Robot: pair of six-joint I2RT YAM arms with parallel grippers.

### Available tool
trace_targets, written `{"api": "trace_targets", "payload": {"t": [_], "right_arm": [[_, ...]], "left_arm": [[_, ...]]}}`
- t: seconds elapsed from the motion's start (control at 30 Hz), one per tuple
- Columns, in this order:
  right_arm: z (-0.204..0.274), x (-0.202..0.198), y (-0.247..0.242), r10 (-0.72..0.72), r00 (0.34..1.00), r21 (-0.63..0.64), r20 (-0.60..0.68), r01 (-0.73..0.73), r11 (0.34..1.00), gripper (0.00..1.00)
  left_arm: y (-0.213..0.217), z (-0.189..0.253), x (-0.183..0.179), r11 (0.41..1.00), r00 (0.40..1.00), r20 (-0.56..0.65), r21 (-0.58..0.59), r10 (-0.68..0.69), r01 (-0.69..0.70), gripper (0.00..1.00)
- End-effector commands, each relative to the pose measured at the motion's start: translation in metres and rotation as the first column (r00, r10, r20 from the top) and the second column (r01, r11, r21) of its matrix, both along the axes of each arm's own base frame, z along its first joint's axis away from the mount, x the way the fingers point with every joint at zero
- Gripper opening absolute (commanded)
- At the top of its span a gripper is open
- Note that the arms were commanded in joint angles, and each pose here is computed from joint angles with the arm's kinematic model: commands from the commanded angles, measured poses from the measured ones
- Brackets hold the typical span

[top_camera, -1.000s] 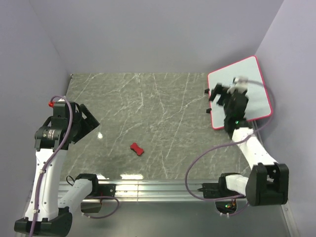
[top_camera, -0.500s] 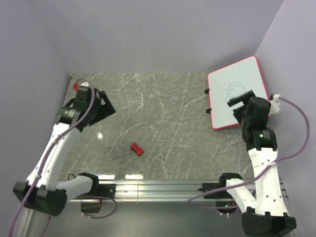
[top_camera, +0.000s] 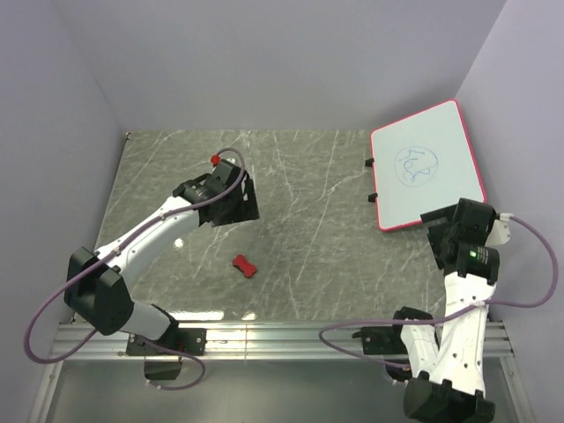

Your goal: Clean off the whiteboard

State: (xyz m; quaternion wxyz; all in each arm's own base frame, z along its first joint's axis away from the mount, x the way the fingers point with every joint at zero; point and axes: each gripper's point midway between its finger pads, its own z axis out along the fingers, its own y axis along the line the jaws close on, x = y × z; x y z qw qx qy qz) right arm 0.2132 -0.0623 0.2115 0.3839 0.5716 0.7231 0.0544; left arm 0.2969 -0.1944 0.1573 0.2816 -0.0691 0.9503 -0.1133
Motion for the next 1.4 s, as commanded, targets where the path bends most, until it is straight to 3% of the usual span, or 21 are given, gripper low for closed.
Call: {"api": "trace_targets", "payload": {"t": [0.0,0.13,0.37,0.53,1.03,1.23,1.33,1.37], "right_arm": [[-0.030,-0.001,0.011,0.018,0.999,0.099,-0.034,-0.015,0.995,0.92],[-0.036,0.008,0.007,-0.003,1.000,0.112,0.022,0.001,0.994,0.92],[-0.046,0.019,-0.003,0.019,1.000,0.090,-0.013,-0.017,0.996,0.92],[-0.033,0.031,-0.010,0.067,0.998,0.041,0.015,-0.068,0.997,0.93],[-0.057,0.046,0.000,0.135,0.991,0.076,0.019,-0.136,0.988,0.93],[-0.059,0.048,0.003,0.162,0.987,0.060,0.019,-0.163,0.985,0.93],[-0.057,0.050,0.002,0.159,0.987,0.053,0.022,-0.160,0.986,0.93],[-0.054,0.052,0.001,0.161,0.987,0.047,0.028,-0.162,0.986,0.93]], "left_arm": [[-0.009,0.005,-0.016,0.995,0.999,-0.001,-0.093,0.037,-0.037,0.82],[-0.016,-0.009,-0.043,0.997,0.997,-0.070,-0.057,0.044,-0.048,0.81],[-0.006,-0.058,-0.071,0.984,0.968,-0.183,-0.002,0.173,-0.176,0.84],[0.001,-0.085,-0.077,0.973,0.955,-0.190,0.031,0.230,-0.228,0.86],[-0.015,-0.140,-0.083,0.957,0.934,-0.213,0.093,0.288,-0.274,0.86],[-0.010,-0.154,-0.084,0.945,0.919,-0.231,0.157,0.319,-0.288,0.77],[-0.010,-0.156,-0.082,0.943,0.921,-0.223,0.167,0.320,-0.287,0.69],[-0.009,-0.156,-0.081,0.942,0.921,-0.221,0.173,0.322,-0.288,0.62]]}}
